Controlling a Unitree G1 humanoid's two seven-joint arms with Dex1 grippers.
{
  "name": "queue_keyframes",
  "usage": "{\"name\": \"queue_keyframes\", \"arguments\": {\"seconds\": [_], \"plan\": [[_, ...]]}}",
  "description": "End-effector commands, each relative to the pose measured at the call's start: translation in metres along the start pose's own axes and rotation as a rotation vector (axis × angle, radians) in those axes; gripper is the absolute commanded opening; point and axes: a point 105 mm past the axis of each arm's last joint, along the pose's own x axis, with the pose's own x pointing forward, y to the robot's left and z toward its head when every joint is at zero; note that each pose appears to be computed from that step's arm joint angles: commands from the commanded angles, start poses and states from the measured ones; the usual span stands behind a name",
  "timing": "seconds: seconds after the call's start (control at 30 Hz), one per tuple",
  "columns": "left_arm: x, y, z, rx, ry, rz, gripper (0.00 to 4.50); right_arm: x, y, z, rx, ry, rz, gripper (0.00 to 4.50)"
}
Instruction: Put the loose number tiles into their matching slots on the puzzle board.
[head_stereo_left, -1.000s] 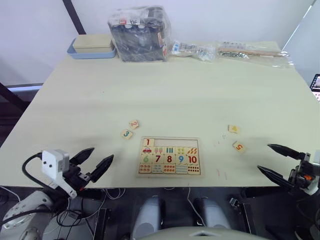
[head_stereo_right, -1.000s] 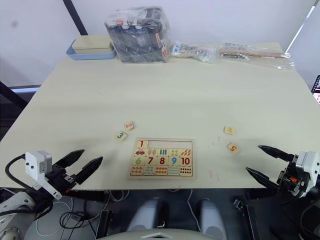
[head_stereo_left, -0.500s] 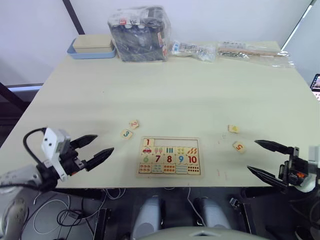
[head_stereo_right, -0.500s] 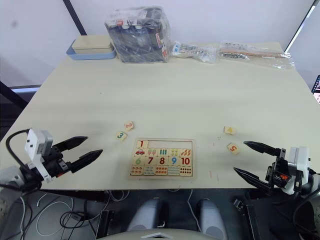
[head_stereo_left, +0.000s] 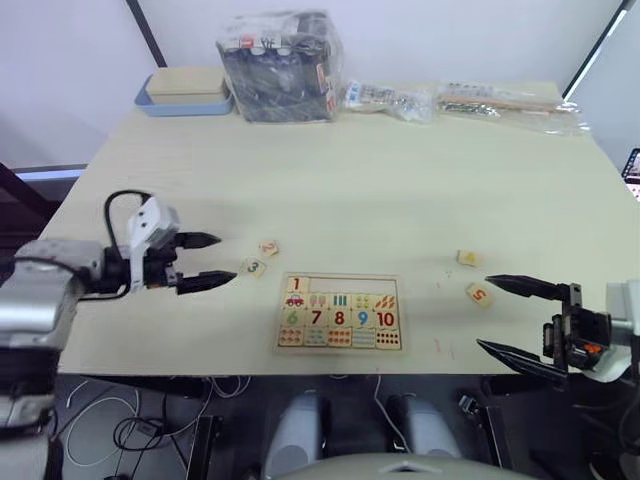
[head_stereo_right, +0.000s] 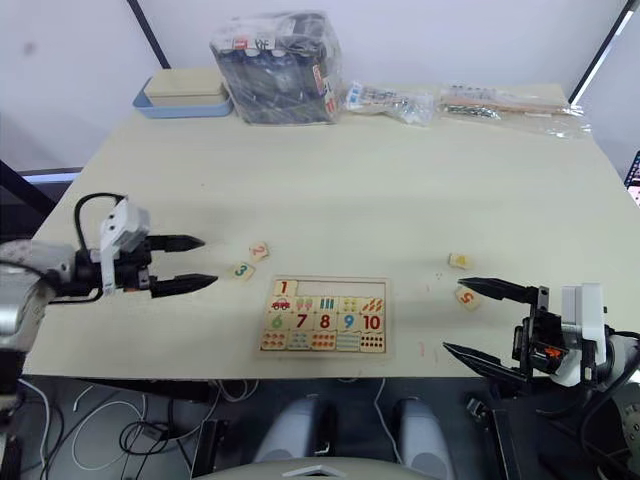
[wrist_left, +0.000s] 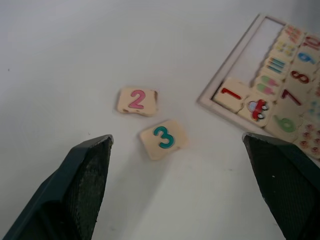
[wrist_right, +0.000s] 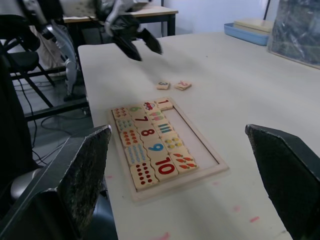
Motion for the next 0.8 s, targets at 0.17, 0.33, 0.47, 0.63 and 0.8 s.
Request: {"name": "queue_keyframes", "arguments": {"seconds": [0.17, 0.33, 0.47, 0.63, 0.8], "plan": [[0.029, 0.024, 0.007, 0.076, 0.136, -0.027, 4.42, 0.000, 0.003, 0.012, -0.049, -0.011, -0.027, 4.50], [0.040, 0.034, 0.003, 0.087, 0.195, -0.045, 4.42, -0.001, 0.003, 0.012, -0.048, -0.009, -0.040, 4.50], [0.048, 0.040, 0.002, 0.090, 0.216, -0.050, 4.42, -0.001, 0.004, 0.012, -0.049, -0.008, -0.047, 4.50], [0.060, 0.041, 0.005, 0.069, 0.204, -0.072, 4.42, 0.000, 0.005, 0.011, -0.050, -0.008, -0.058, 4.50], [0.068, 0.039, 0.006, 0.056, 0.208, -0.082, 4.42, 0.000, 0.006, 0.010, -0.051, -0.009, -0.069, 4.50]]}}
